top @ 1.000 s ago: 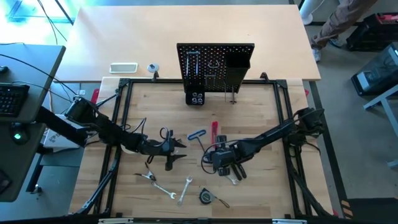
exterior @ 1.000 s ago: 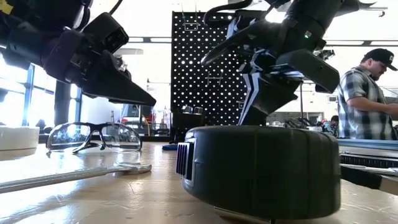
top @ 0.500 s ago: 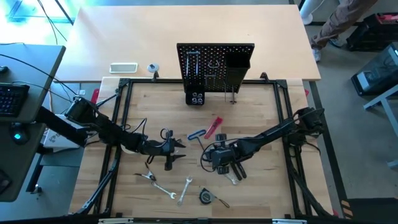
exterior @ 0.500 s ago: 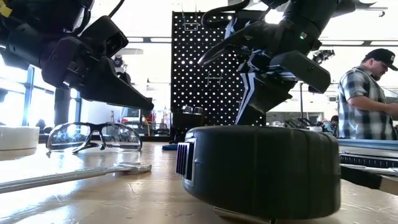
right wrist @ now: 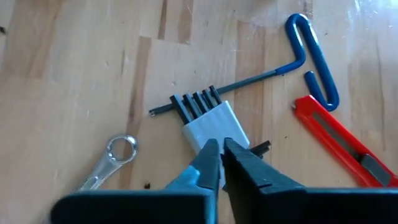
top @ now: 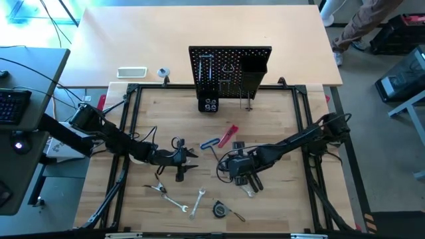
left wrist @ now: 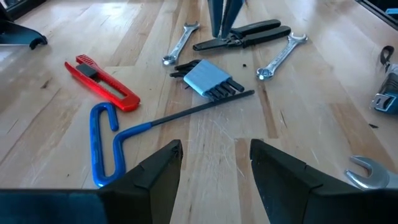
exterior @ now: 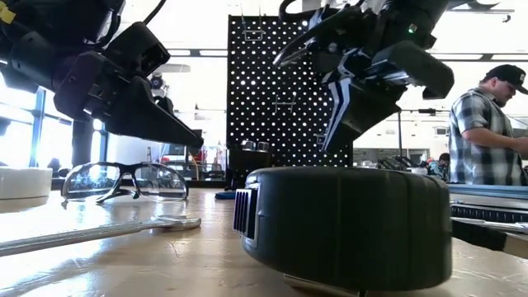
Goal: Hang tools onto peg board
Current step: Put the hex key onto the peg board
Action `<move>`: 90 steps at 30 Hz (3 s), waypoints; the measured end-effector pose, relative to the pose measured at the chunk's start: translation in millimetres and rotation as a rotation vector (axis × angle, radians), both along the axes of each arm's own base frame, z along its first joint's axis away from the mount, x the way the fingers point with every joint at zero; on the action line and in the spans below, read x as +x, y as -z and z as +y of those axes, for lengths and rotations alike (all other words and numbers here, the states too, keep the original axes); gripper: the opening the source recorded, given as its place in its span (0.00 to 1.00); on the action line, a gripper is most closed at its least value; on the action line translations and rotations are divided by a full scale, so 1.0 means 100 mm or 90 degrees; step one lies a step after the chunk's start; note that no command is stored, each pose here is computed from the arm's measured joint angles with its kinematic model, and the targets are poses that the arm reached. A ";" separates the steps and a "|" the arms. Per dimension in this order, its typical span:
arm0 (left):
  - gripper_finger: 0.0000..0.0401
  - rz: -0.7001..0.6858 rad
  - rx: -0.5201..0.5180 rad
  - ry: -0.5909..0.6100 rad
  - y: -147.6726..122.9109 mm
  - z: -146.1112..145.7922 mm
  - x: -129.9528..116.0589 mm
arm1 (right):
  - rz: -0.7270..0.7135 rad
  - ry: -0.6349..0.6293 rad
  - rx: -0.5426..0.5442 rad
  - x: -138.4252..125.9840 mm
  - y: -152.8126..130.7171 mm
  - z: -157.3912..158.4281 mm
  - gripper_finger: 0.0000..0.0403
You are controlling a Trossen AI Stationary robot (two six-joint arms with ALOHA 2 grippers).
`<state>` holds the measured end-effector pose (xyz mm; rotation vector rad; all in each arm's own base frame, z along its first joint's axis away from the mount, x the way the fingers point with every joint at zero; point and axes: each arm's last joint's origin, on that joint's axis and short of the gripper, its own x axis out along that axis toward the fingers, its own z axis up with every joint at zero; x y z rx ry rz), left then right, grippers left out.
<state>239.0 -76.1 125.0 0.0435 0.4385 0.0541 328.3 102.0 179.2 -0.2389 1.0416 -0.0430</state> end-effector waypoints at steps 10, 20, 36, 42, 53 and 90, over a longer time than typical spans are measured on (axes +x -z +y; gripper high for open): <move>0.46 0.000 -0.002 0.000 0.00 0.00 0.00 | 0.009 -0.032 0.018 0.02 -0.01 -0.05 0.50; 0.46 -0.004 -0.003 0.000 -0.01 0.00 0.00 | 0.019 -0.102 0.069 0.13 0.07 -0.19 0.58; 0.46 -0.018 -0.004 -0.001 -0.03 0.01 0.02 | 0.101 -0.119 0.085 0.34 0.66 -0.52 0.52; 0.46 -0.043 0.001 -0.006 -0.06 0.04 0.04 | 0.084 -0.114 0.063 0.36 0.65 -0.56 0.21; 0.46 -0.046 0.003 -0.017 -0.07 0.08 0.06 | 0.062 -0.083 0.054 0.33 0.52 -0.52 0.10; 0.46 -0.102 0.130 -0.198 -0.21 0.35 0.10 | -0.497 0.100 0.171 0.57 -0.69 -1.40 0.10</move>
